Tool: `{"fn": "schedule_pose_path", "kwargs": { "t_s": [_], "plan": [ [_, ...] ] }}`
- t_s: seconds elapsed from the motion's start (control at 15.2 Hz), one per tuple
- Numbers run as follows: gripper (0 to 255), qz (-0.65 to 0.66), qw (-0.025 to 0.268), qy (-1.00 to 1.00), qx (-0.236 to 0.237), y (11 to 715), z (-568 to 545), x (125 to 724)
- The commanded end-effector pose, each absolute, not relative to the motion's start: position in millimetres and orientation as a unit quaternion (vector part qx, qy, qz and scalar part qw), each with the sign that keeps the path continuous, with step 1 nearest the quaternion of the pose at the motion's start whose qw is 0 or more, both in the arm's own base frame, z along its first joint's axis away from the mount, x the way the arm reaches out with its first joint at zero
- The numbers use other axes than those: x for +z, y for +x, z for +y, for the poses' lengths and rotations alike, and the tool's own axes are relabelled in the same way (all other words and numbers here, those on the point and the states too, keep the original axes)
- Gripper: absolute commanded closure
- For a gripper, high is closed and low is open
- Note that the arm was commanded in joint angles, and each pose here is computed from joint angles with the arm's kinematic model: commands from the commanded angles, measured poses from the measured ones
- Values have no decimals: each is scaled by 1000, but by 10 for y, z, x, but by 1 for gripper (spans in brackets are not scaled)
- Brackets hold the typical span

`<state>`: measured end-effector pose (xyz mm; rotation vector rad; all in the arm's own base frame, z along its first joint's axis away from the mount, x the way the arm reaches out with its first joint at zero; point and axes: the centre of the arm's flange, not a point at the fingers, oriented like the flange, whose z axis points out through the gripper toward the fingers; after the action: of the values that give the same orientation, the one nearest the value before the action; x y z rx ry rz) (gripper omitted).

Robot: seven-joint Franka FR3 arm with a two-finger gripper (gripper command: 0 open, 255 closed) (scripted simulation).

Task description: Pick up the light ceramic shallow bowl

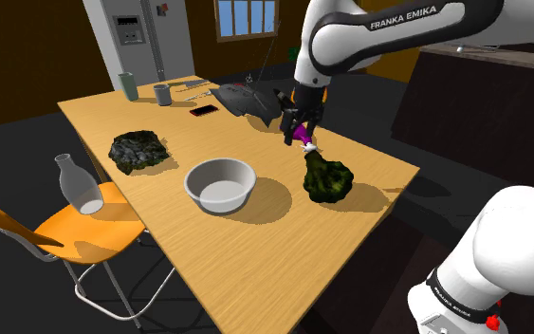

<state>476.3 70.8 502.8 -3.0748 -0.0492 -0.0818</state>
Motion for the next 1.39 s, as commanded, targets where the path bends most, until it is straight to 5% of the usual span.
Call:
{"fn": "schedule_pose_path", "kwargs": {
  "t_s": [0.0, 0.86, 1.32],
  "plan": [
    [0, -24, 37, -999, -27, 4994, 792, 4907],
    [0, -74, 62, -995, -28, 6324, 1444, 4089],
    [0, -76, 63, -995, -28, 6380, 1477, 3737]
  ]
}}
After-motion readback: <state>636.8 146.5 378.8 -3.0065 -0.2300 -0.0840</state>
